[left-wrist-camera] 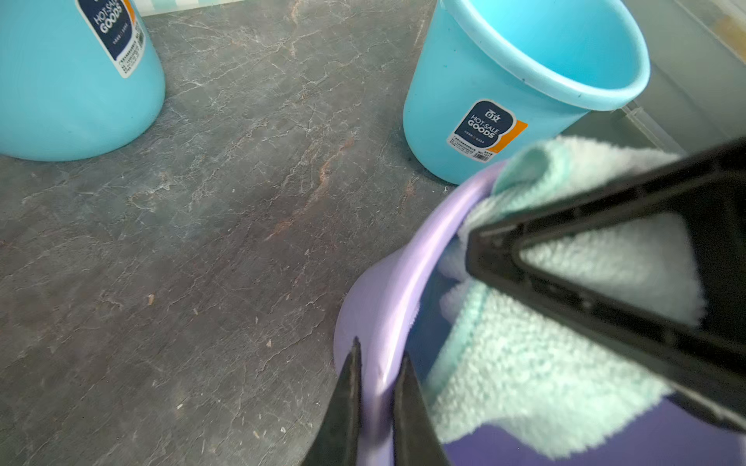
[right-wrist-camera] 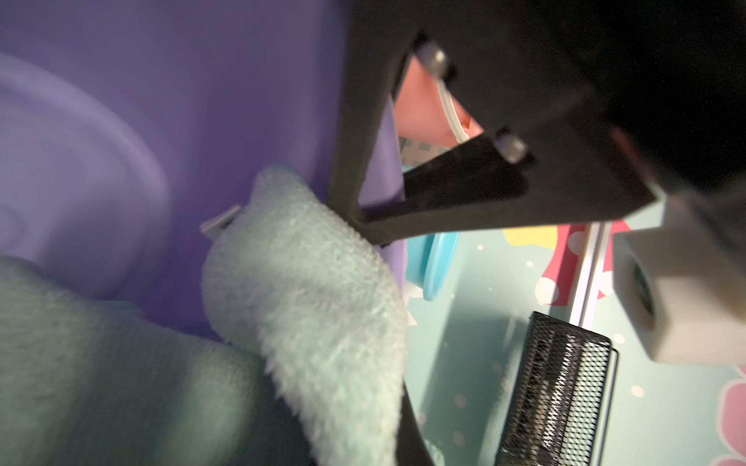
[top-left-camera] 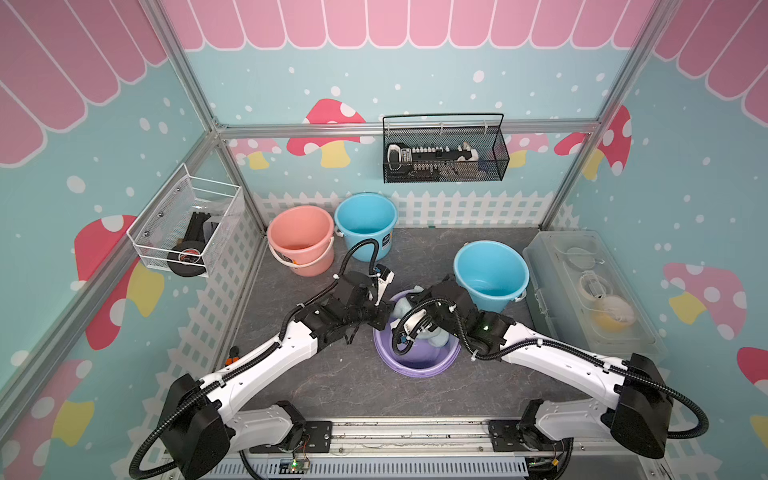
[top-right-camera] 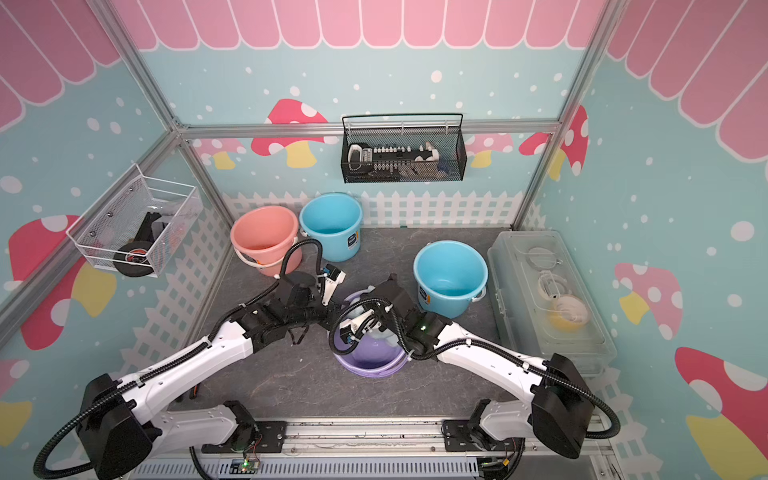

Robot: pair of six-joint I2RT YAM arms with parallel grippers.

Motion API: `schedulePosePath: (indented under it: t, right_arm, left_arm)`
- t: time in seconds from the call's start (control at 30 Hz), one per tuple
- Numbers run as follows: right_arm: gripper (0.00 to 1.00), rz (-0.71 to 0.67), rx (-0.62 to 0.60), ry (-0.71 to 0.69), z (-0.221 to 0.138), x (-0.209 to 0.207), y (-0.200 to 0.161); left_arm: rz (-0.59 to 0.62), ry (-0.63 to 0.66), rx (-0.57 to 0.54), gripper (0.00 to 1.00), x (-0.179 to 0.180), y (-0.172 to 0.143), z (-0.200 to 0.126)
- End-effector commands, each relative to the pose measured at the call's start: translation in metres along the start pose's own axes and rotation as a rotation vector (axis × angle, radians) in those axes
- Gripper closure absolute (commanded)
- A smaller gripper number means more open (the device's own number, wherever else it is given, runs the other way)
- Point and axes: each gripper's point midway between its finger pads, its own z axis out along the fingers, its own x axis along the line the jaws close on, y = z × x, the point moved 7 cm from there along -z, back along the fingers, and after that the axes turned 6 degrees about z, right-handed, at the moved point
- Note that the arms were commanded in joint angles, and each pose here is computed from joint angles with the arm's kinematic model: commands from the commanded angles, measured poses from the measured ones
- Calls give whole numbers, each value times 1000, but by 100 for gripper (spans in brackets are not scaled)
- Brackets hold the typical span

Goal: Wipe the inside of the bucket with a cloth
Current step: Wipe the dirt from the inside of the bucket.

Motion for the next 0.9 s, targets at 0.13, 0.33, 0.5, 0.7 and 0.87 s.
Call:
schedulePosePath:
  t: [0.13, 0.33, 0.5, 0.7, 0.87]
  right_arm:
    - [97, -158, 22, 35, 20, 9, 2]
    - [98, -161, 20, 154, 52, 45, 6]
    - [98, -138, 15, 201, 73, 64, 8]
    - [99, -111, 6, 198, 80, 69, 10]
    - [98, -68, 3, 120, 62, 44, 8]
  left_arm:
    - [12, -63, -27, 100, -6, 2, -4]
    - [20, -77, -42, 100, -8, 4, -8]
    - [19, -77, -47, 100, -8, 2, -11]
    - [19, -57, -55, 100, -7, 3, -14]
    - [13, -19, -57, 100, -3, 1, -15]
